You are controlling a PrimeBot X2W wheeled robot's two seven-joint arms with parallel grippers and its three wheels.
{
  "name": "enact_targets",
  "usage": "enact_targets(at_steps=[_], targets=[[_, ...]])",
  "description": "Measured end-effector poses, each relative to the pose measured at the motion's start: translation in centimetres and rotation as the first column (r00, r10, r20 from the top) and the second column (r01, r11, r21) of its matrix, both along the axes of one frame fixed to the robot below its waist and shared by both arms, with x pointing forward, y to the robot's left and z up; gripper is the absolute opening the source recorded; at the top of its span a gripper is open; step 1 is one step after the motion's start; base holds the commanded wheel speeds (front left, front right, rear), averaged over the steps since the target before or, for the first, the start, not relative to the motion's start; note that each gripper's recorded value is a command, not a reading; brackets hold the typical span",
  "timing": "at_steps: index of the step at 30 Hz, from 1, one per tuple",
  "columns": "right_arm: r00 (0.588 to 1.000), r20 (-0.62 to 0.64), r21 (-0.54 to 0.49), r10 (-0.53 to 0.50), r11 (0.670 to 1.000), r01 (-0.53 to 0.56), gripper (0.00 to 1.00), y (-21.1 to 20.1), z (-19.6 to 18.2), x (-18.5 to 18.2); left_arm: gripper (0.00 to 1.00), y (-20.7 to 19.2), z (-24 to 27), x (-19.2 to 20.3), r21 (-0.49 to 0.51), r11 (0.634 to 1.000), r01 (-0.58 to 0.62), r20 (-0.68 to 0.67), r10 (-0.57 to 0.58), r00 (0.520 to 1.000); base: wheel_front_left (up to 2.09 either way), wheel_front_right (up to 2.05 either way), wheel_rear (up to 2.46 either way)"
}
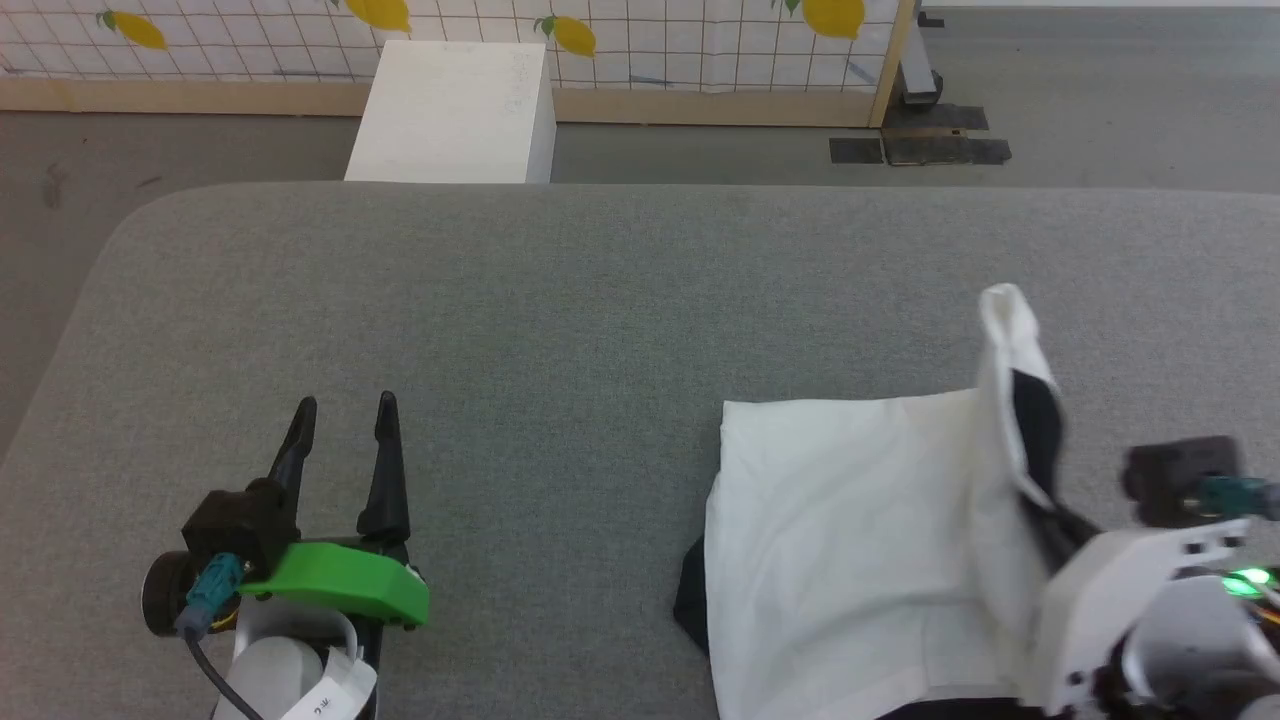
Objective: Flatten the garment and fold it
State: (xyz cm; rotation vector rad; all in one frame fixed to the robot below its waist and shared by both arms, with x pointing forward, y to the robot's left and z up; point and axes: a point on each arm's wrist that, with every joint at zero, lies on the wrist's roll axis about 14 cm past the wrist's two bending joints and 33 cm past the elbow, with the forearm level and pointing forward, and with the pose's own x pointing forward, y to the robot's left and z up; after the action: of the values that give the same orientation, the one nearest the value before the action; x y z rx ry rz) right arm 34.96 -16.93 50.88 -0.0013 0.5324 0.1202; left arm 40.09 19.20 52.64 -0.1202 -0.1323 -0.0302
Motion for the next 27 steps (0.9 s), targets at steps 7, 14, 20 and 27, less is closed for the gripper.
enact_targets(at_steps=[7,14,20,27], targets=[[0.965,-0.034,0.013,0.259,0.966,-0.259,0.0,8.4,-0.4,0.1,1.0,-0.1,-0.4,-0.1,0.0,1.0,0.002,-0.012,-0.002,1.0,0.0,0.0,0.0],[0.899,-0.162,0.017,0.407,0.912,-0.41,0.0,13.0,-4.2,0.1,1.0,0.4,-0.9,-0.3,0.004,1.0,-0.009,-0.028,0.01,1.0,0.0,0.0,0.0],[0.846,-0.284,0.032,0.451,0.886,-0.462,0.0,14.4,-7.9,0.0,1.0,0.9,-1.4,-0.1,0.006,1.0,-0.024,-0.041,0.024,0.999,0.0,0.0,0.0],[0.794,-0.378,0.082,0.476,0.871,-0.484,0.0,15.2,-10.6,-0.6,1.0,1.2,-1.7,0.1,0.008,1.0,-0.03,-0.051,0.031,0.998,0.0,0.0,0.0]])
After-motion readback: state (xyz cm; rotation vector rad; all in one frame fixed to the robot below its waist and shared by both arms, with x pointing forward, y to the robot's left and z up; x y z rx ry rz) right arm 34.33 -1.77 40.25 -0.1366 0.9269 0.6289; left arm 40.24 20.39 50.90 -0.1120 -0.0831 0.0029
